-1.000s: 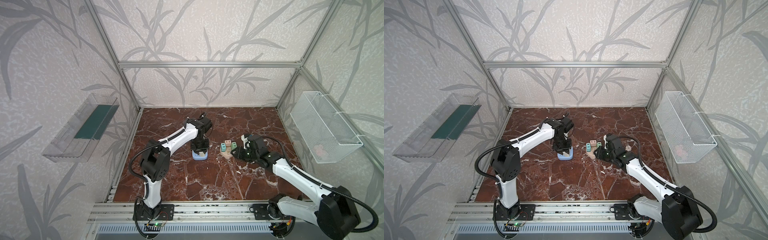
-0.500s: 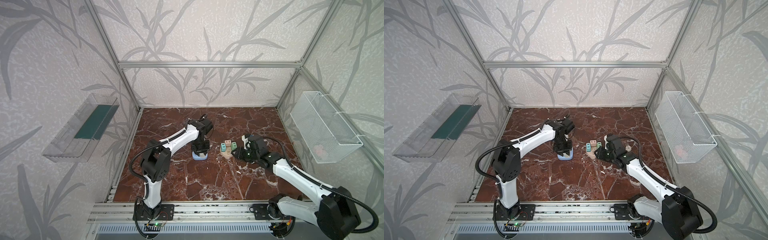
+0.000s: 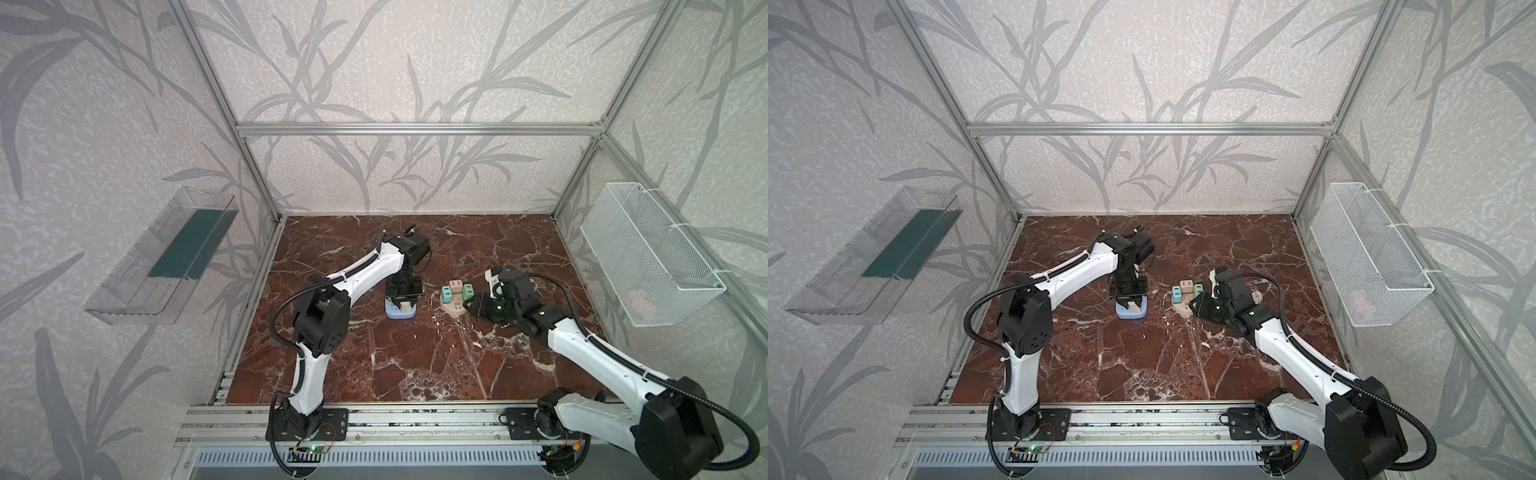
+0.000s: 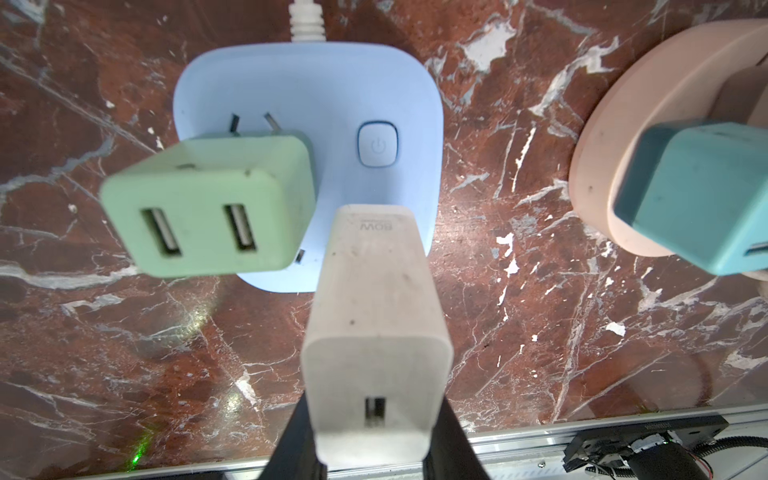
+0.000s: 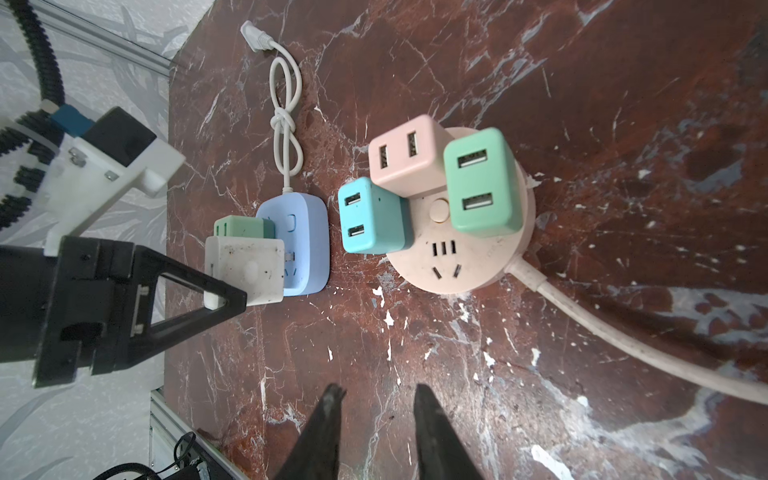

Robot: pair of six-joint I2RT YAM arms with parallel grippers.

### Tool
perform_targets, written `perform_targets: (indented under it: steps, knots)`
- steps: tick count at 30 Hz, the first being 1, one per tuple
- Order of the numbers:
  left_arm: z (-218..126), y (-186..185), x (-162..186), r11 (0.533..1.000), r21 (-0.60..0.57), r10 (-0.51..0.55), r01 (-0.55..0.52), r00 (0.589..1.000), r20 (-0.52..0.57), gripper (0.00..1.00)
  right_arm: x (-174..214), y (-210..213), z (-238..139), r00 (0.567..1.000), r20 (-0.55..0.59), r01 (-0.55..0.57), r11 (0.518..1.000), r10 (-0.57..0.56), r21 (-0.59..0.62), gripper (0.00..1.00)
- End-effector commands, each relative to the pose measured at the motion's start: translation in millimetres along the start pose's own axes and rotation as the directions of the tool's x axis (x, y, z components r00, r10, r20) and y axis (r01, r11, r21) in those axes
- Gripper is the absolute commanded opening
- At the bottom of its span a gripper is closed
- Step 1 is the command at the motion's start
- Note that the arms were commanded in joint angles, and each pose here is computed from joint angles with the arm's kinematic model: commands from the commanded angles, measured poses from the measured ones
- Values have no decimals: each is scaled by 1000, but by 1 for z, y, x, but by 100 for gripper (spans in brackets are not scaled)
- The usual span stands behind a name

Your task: Insert the plug

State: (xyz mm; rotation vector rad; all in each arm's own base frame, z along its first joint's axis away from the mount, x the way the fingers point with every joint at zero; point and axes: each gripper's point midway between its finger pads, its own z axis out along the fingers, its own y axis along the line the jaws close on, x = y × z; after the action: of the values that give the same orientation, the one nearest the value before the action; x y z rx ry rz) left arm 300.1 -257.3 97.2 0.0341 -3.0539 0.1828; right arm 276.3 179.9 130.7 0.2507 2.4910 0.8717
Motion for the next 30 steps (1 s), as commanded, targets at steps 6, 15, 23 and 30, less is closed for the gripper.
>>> perform_targets:
  steps: [6, 15, 23, 30]
  knots:
    - [2, 9, 0, 998, -68, 13, -16, 999, -44, 0, -2, -2, -4, 1000, 7, -3, 1000, 3, -24, 31]
    - [-9, 12, -16, 998, -64, 20, -26, 996, -86, 0, -4, -3, 0, 1000, -7, -26, 999, 26, -41, 31]
    - [10, 19, -11, 990, -116, 57, -80, 980, -190, 0, -5, -13, 7, 998, -22, -51, 998, 51, -27, 31]
    - [23, 19, -7, 990, -102, 71, -96, 972, -225, 0, -5, -15, 12, 997, -38, -66, 997, 65, -31, 31]
